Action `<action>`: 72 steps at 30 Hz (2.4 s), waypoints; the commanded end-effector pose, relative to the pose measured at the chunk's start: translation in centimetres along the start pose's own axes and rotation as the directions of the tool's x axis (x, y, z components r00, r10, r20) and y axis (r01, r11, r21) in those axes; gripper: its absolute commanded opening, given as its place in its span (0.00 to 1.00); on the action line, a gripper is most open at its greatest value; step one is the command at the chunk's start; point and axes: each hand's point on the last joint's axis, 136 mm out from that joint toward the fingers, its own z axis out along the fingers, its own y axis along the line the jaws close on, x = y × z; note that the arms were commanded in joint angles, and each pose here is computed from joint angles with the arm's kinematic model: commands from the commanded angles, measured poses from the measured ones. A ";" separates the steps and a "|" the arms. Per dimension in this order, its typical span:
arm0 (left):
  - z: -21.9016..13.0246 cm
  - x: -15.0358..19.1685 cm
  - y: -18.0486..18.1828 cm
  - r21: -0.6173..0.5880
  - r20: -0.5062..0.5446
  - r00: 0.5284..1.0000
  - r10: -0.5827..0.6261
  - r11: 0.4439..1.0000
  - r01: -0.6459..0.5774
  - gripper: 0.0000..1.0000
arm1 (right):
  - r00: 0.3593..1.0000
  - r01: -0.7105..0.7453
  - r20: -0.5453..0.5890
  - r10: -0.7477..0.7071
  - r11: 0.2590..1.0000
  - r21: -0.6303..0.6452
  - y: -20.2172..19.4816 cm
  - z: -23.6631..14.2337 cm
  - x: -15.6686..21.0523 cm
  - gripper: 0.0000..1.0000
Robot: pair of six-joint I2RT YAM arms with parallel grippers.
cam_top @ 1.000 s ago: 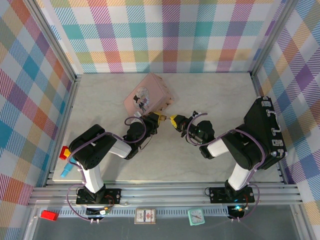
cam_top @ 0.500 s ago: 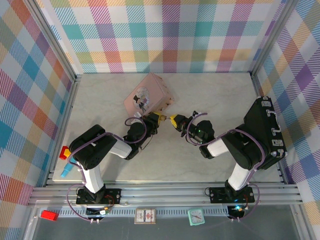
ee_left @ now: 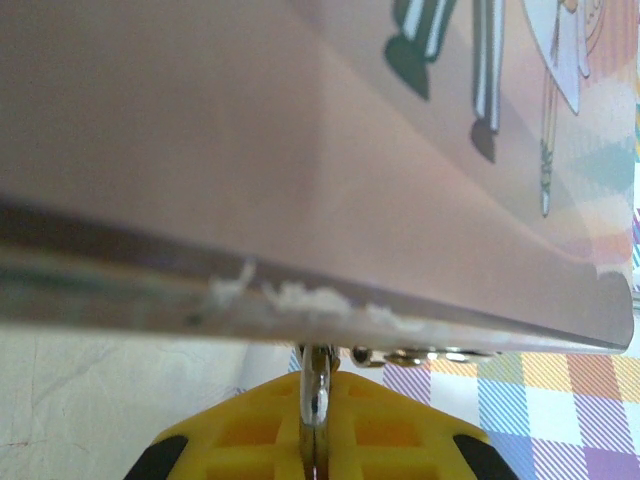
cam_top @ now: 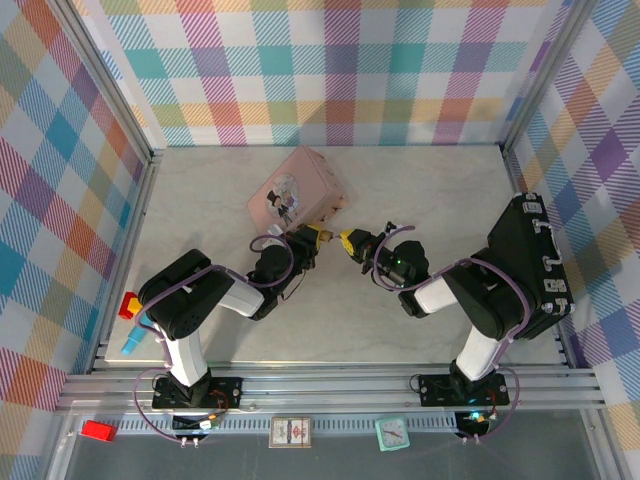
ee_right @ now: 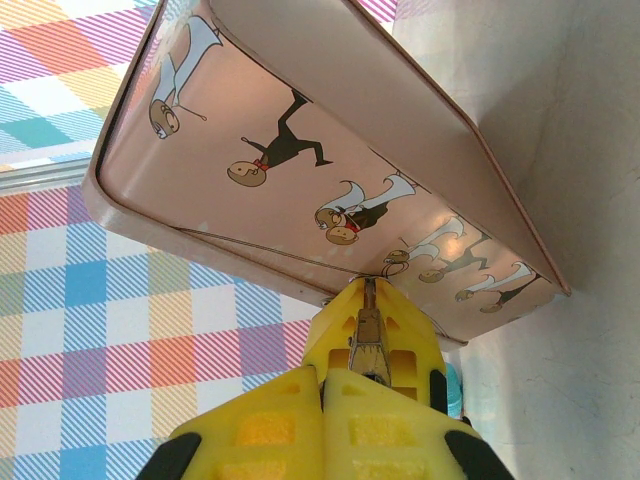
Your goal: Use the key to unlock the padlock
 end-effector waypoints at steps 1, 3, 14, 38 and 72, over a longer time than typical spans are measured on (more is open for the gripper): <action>0.0 1.6 -1.8 0.054 -0.036 0.997 -0.070 0.996 0.072 0.00 | 1.000 0.020 0.003 -0.020 0.998 -0.054 1.6 0.4 0.0 0.00; 0.0 1.6 -1.9 0.055 -0.037 0.997 -0.070 0.996 0.072 0.00 | 1.000 0.021 0.005 -0.021 0.998 -0.054 1.6 0.4 0.0 0.00; 0.1 1.6 -2.0 0.056 -0.037 0.997 -0.071 0.996 0.073 0.00 | 1.000 0.024 0.009 -0.023 0.998 -0.056 1.7 0.3 -0.1 0.00; 0.4 1.5 -1.8 0.051 -0.033 0.997 -0.074 0.996 0.076 0.00 | 1.000 0.009 0.007 -0.009 0.998 -0.068 2.2 0.3 0.0 0.00; 0.0 2.4 -4.8 0.137 -0.014 0.996 -0.089 0.987 0.090 0.00 | 0.997 -0.059 0.041 0.059 0.998 0.016 -1.7 0.5 1.6 0.00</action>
